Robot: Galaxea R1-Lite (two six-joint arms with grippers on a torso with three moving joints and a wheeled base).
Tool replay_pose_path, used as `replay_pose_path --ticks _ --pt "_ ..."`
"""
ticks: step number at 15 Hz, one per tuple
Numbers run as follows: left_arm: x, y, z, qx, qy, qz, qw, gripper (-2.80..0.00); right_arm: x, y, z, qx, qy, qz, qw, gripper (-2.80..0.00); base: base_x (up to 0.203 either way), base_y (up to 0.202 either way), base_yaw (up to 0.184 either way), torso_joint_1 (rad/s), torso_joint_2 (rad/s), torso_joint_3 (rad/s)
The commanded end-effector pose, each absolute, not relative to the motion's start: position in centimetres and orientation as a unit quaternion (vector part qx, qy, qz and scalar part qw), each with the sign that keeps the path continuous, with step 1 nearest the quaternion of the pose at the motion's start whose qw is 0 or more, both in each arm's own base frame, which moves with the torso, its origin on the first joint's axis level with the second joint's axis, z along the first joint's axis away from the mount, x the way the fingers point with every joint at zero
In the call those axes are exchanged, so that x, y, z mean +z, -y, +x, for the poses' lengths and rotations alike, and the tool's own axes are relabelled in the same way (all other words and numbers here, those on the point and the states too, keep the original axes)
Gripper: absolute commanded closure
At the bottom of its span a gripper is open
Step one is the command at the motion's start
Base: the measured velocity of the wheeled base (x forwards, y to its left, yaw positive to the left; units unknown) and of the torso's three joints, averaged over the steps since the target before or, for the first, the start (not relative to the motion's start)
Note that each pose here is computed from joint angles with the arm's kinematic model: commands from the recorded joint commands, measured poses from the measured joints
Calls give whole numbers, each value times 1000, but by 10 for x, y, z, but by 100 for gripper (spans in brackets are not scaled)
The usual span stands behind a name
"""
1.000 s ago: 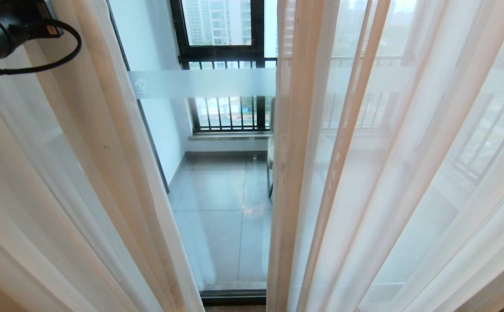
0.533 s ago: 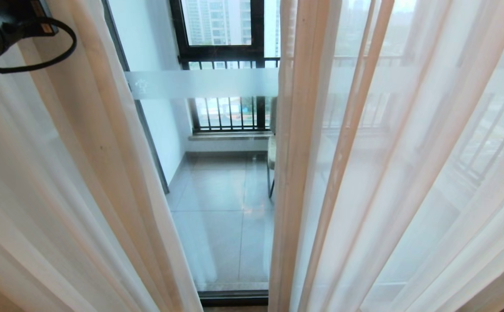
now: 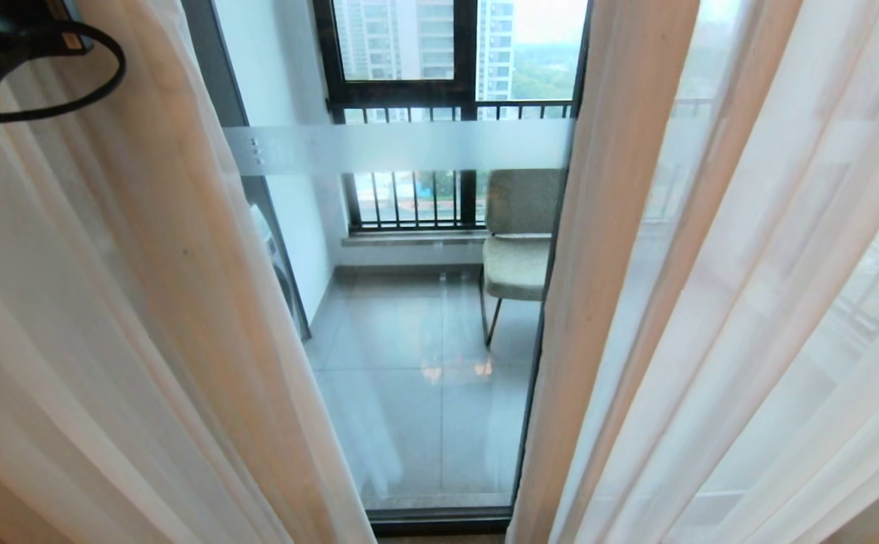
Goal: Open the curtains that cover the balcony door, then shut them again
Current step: Pull the inner curtains open on both sides
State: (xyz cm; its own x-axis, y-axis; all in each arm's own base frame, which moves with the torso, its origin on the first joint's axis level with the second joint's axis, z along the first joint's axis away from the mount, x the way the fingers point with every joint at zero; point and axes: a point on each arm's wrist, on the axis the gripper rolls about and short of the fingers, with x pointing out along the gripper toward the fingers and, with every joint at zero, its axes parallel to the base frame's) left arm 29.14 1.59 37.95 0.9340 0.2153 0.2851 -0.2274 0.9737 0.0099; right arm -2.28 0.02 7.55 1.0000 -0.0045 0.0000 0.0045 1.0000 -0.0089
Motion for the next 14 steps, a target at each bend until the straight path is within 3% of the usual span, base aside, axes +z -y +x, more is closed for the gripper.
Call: replay_pose_path --ticks 1,14 --pt "380 -16 284 114 144 21 983 0 76 0 -23 -2 -1 -5 1000 0 0 189 0 7 1 3" --pt "379 -45 274 161 141 29 976 0 76 0 -23 -2 -1 -5 1000 0 0 191 2 2 3 2"
